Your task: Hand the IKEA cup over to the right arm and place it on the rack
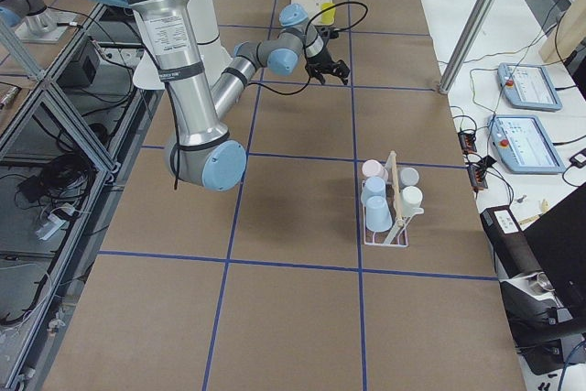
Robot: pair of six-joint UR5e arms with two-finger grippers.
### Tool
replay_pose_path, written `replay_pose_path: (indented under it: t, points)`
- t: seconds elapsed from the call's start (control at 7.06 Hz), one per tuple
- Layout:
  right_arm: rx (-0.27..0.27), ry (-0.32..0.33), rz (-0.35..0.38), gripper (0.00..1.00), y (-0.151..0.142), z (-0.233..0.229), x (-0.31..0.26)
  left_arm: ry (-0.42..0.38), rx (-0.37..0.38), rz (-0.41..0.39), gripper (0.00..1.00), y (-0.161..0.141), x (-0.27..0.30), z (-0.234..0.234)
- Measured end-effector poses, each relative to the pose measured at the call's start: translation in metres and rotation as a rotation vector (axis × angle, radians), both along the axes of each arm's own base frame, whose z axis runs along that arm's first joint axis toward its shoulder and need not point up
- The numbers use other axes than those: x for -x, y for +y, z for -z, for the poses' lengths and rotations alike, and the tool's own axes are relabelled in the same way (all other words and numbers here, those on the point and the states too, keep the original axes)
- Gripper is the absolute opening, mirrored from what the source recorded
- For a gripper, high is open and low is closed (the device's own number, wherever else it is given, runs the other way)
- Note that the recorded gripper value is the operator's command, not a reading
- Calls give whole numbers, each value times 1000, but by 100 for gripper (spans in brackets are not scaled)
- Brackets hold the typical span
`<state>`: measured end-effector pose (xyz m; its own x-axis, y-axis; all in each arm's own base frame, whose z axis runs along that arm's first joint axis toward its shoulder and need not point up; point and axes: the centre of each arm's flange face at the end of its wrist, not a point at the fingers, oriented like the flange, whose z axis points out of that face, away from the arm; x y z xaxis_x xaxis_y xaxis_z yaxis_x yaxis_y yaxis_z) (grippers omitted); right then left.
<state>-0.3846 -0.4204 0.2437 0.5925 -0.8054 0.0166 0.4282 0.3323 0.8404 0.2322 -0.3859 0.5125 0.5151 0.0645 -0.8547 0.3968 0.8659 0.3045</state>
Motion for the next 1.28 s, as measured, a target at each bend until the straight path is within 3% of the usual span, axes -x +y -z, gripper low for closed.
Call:
replay_pose_path:
  t: [0.71,0.85,0.99,1.28]
  points:
    - [1,-5,0,99,2,2,2,-32,-1,27,97,-8,-1,-14]
    - [1,-5,-1,99,2,2,2,-40,4,30,85,-9,-1,-19]
    - [1,-5,-1,99,2,2,2,-49,7,39,57,-11,-2,-23]
    - [1,-2,-1,99,1,1,2,-62,8,57,51,-15,-5,-29]
